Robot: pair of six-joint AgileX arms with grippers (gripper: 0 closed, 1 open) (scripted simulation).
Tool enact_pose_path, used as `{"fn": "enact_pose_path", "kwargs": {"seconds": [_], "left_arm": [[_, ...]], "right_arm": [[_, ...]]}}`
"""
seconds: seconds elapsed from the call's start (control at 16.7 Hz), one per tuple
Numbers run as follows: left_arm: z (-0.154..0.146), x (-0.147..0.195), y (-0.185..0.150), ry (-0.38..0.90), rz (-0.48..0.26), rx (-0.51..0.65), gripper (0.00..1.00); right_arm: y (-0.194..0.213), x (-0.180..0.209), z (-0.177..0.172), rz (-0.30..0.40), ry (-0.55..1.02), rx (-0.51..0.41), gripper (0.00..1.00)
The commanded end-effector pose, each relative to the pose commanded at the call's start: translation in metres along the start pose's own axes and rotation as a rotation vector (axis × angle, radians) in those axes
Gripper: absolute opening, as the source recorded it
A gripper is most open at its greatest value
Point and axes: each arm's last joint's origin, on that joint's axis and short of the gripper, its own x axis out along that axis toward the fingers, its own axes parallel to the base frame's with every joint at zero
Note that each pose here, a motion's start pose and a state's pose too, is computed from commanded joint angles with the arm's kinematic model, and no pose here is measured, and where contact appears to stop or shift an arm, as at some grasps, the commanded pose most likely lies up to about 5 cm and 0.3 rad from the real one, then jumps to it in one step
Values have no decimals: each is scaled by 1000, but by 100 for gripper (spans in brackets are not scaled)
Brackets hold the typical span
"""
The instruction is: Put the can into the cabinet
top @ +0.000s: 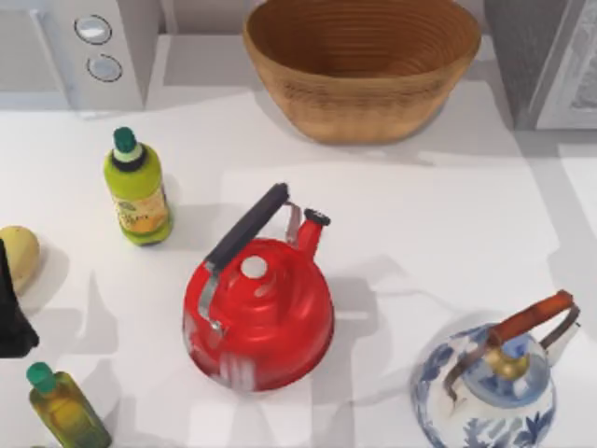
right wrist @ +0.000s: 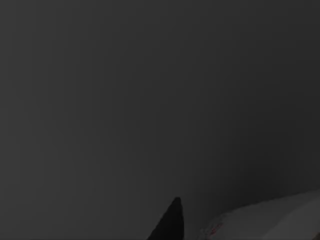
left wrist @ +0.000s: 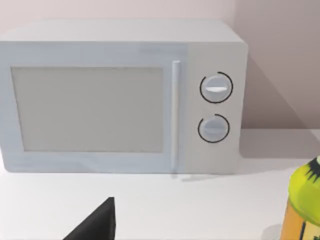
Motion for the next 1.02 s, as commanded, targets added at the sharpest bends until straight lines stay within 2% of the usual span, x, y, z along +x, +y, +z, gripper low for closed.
{"fn": "enact_pose_path", "kwargs": {"seconds": [0.3, 1.02], "left_arm": [[0, 0, 0, 0, 0, 0, 100], [0, 0, 0, 0, 0, 0, 100]], "right_arm": [[0, 1, 0, 0, 1, 0, 0], [0, 1, 0, 0, 1, 0, 90]]}}
